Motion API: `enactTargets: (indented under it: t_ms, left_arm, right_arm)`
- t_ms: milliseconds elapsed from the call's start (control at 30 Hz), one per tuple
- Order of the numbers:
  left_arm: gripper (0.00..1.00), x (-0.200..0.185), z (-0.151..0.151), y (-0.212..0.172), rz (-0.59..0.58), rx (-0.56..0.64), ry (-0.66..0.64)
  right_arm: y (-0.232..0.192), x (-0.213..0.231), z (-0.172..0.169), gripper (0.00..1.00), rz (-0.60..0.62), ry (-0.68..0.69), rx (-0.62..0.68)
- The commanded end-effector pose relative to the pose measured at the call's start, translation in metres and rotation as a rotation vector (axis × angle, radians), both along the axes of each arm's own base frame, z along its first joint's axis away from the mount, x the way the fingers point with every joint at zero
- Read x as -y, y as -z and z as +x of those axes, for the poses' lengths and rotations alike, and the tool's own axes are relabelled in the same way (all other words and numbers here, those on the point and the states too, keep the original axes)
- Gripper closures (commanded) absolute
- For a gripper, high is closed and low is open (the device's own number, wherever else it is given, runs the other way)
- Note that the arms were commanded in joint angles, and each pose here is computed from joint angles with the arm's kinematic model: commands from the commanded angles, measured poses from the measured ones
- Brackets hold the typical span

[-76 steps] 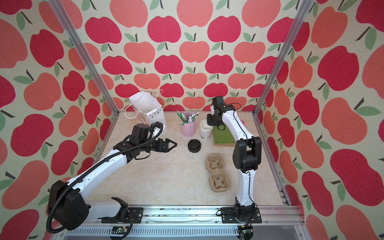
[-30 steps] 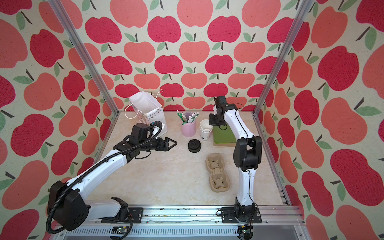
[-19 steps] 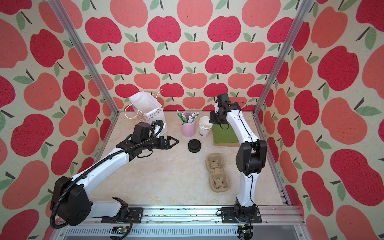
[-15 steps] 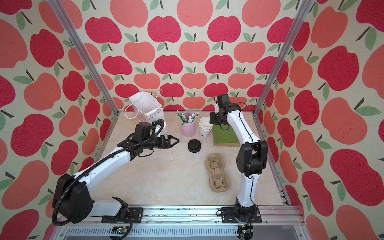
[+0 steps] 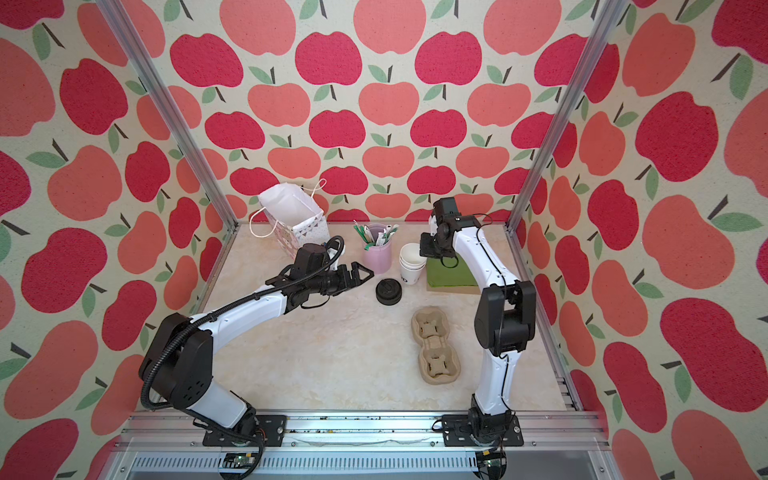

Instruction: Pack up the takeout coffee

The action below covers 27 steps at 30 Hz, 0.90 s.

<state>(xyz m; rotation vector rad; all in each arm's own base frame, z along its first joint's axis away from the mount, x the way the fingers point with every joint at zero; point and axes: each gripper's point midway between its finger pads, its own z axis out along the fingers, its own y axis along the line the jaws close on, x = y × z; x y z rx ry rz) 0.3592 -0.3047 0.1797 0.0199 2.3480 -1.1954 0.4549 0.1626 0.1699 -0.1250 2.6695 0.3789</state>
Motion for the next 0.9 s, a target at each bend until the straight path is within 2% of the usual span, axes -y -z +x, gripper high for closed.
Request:
enactTargets:
  t_ms: [0,667,867]
  left_arm:
    - [0.0,0.012,0.019,-0.014,-0.071,-0.01,-0.067]
    - [0.0,0.059,0.051,0.031,-0.185,-0.223,-0.105]
    - [0.01,0.066,0.056,0.035,-0.201,-0.239,-0.105]
  right_arm:
    - [-0.014,0.001,-0.002,1.0,0.002,-0.015,0.044]
    - [-0.008,-0.004,-0.008,1.0,0.025,-0.049,0.034]
    - [-0.005,-0.006,-0.011,1.0,0.032,-0.058,0.025]
